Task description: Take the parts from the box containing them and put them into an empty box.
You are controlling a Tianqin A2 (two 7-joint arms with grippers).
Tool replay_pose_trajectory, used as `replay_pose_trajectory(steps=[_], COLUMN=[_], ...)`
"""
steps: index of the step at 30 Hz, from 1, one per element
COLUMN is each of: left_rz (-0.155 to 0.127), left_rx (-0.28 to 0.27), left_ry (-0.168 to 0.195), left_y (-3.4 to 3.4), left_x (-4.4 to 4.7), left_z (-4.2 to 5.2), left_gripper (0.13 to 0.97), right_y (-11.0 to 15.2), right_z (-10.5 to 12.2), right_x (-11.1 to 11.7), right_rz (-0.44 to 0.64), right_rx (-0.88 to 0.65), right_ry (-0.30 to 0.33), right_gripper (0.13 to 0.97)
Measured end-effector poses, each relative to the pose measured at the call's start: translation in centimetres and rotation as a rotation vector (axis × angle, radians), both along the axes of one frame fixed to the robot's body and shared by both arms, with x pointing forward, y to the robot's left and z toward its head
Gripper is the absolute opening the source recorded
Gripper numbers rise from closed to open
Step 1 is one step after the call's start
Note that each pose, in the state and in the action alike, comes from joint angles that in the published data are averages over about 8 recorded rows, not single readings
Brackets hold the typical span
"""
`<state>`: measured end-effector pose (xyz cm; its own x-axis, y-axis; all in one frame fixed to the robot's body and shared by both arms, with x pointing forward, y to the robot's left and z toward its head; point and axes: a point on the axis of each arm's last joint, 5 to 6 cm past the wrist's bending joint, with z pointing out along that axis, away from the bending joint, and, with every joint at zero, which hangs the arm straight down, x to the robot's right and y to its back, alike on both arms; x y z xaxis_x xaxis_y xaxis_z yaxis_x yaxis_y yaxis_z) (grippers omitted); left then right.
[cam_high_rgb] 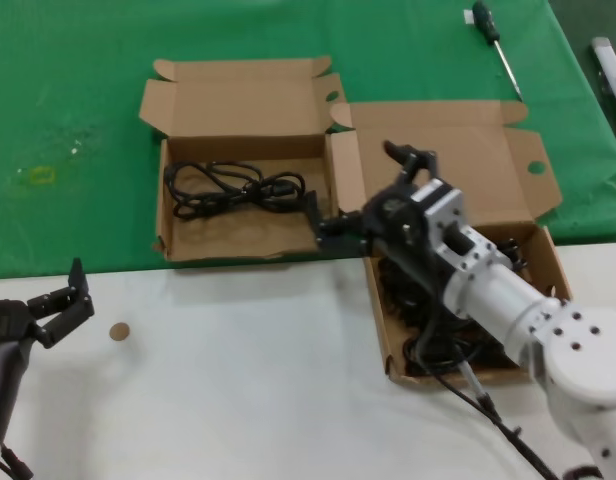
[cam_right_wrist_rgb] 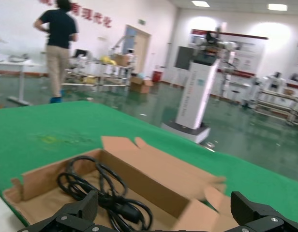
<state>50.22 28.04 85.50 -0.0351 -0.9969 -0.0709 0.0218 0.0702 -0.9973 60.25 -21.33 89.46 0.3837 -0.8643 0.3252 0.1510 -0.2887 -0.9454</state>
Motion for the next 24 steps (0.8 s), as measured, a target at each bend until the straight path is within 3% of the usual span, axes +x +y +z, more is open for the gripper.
replay_pose_trajectory(steps=[9,24], left_rz=[0.000,0.000], left_rx=[0.000,0.000], left_ry=[0.000,0.000], left_y=[0.00,0.00], left_x=[0.00,0.00], left_z=[0.00,0.00], left_gripper=[0.962,0.966], right_y=[-2.4,-5.9], right_z=[-1.8,-3.6], right_x=[-3.2,-8.3], right_rz=[-0.135,-0.334], right_rx=[0.110,0.232], right_ry=[0.020,0.053], right_gripper=[0.966,0.966])
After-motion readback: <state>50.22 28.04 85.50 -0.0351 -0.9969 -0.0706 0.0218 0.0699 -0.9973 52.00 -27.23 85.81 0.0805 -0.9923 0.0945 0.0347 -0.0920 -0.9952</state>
